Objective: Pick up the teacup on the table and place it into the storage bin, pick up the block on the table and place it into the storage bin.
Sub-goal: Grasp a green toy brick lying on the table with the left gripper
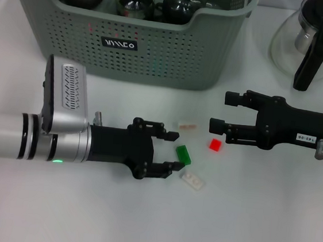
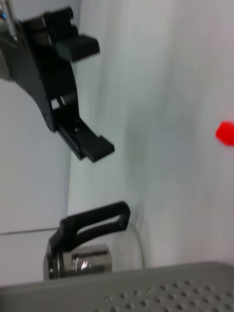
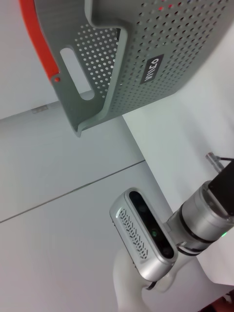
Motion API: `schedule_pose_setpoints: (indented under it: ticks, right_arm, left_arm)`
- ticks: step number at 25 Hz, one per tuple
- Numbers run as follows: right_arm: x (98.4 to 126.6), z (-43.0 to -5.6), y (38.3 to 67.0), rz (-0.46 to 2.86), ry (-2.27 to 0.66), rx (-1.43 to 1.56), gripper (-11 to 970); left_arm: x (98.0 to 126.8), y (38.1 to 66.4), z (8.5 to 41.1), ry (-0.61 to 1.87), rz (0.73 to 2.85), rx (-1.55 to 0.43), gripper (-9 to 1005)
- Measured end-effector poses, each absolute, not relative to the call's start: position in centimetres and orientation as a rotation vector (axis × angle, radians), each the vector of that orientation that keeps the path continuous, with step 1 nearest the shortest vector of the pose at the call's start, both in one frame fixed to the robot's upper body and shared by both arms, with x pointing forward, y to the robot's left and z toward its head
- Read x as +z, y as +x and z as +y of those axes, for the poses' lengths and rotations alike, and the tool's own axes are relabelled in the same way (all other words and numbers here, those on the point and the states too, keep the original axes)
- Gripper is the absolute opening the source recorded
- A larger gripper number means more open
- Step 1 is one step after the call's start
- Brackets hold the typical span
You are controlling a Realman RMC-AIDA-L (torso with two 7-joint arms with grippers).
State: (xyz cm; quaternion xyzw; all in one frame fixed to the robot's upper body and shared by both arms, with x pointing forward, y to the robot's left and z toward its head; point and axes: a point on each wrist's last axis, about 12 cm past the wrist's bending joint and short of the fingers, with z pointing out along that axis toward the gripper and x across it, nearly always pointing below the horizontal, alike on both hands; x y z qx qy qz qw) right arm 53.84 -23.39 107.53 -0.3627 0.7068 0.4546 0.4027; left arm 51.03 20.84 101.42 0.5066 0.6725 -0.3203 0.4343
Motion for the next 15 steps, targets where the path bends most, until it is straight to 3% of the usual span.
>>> schedule_pose_setpoints:
  ticks: [15]
  right_arm:
    - [107.7,-23.1,54.0,1.778,-0.924,1.159,947]
  left_arm:
    - [100.3,51.0,19.2,1.238,1.672,-0.766,616]
